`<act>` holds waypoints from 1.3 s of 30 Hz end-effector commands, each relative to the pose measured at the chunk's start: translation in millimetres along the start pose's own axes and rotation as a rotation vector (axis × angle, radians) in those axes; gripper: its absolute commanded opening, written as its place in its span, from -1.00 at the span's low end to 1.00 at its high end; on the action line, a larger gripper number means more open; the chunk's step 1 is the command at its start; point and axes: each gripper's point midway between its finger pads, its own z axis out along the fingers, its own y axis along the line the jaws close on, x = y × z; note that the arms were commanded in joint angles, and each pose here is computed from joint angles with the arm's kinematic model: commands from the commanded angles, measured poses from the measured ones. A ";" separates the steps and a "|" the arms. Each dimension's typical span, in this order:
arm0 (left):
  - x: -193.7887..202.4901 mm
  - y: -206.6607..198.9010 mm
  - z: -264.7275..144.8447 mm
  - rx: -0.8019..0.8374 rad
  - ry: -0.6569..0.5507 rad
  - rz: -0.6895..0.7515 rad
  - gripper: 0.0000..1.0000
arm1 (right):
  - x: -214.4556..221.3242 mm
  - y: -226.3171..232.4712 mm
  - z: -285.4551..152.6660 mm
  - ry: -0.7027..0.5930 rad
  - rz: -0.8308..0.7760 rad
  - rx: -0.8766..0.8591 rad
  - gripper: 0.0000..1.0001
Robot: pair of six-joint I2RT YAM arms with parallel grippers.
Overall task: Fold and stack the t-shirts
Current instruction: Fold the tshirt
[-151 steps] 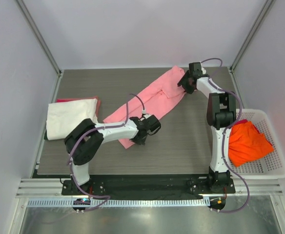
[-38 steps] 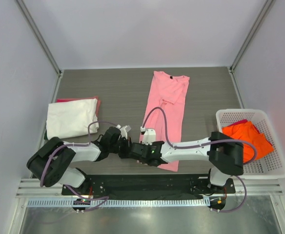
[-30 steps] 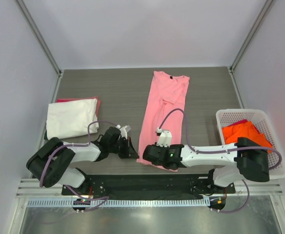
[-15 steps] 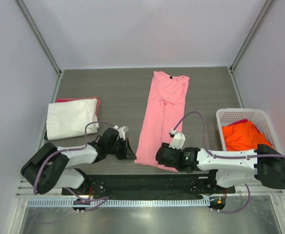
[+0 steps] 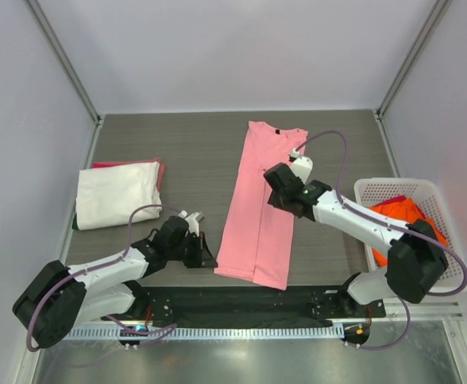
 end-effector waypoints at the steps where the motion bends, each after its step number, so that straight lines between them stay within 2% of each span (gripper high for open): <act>1: 19.3 6.8 -3.6 -0.024 0.036 -0.014 -1.00 | -31.7 4.4 17.9 -0.001 -0.050 -0.001 -0.24; 6: 29.2 8.7 -3.2 -0.039 0.037 -0.031 -1.00 | -77.4 -27.2 76.8 0.031 0.069 0.058 -0.13; 7: 32.2 9.3 -2.8 -0.044 0.041 -0.029 -1.00 | -70.2 -32.3 96.3 0.071 0.055 0.076 -0.10; 9: 35.3 10.2 -1.8 -0.054 0.045 -0.036 -1.00 | -90.7 -36.0 116.5 0.056 0.080 0.082 0.00; 10: 37.7 9.2 -0.9 -0.058 0.048 -0.024 -1.00 | -86.8 -38.4 132.4 0.076 0.055 0.086 0.06; 11: 38.8 10.0 -0.2 -0.066 0.049 -0.024 -1.00 | -98.2 -32.3 140.8 0.058 0.065 0.066 0.17; 12: 41.4 9.3 0.4 -0.068 0.056 -0.026 -1.00 | -101.7 -35.3 148.7 0.061 0.076 0.069 0.18; 17: 39.4 10.2 1.1 -0.079 0.033 -0.031 -1.00 | -108.8 -28.2 189.6 0.077 0.067 0.065 0.17; 25: 34.4 9.8 4.6 -0.090 0.020 -0.051 -1.00 | -106.6 -27.7 240.9 0.120 0.089 0.080 -0.05; 26: 33.4 12.0 5.5 -0.099 0.022 -0.046 -0.99 | -118.7 -21.3 243.8 0.099 0.094 0.069 -0.06; 28: 25.1 15.5 7.8 -0.117 0.019 -0.064 -1.00 | -111.6 -24.1 259.2 0.123 0.088 0.090 -0.07; 29: 20.6 17.1 8.3 -0.122 0.014 -0.059 -1.00 | -128.4 -15.0 261.0 0.095 0.094 0.072 -0.07; 31: 6.8 17.4 9.5 -0.130 -0.009 -0.074 -1.00 | -125.1 -16.4 272.7 0.116 0.079 0.088 -0.07; 32: 6.0 18.3 11.3 -0.137 -0.001 -0.078 -0.99 | -139.7 -8.0 272.8 0.090 0.082 0.071 -0.06; 35: -0.3 5.5 13.6 -0.094 0.001 -0.070 -0.61 | -150.1 -9.4 264.2 0.086 0.061 0.085 0.19; 36: -1.8 3.1 13.2 -0.085 -0.005 -0.072 -0.35 | -149.5 -10.3 259.3 0.087 0.058 0.089 0.24; 39: -4.1 -1.2 7.8 -0.061 -0.035 -0.076 -0.02 | -145.3 -17.9 223.6 0.100 0.045 0.083 0.31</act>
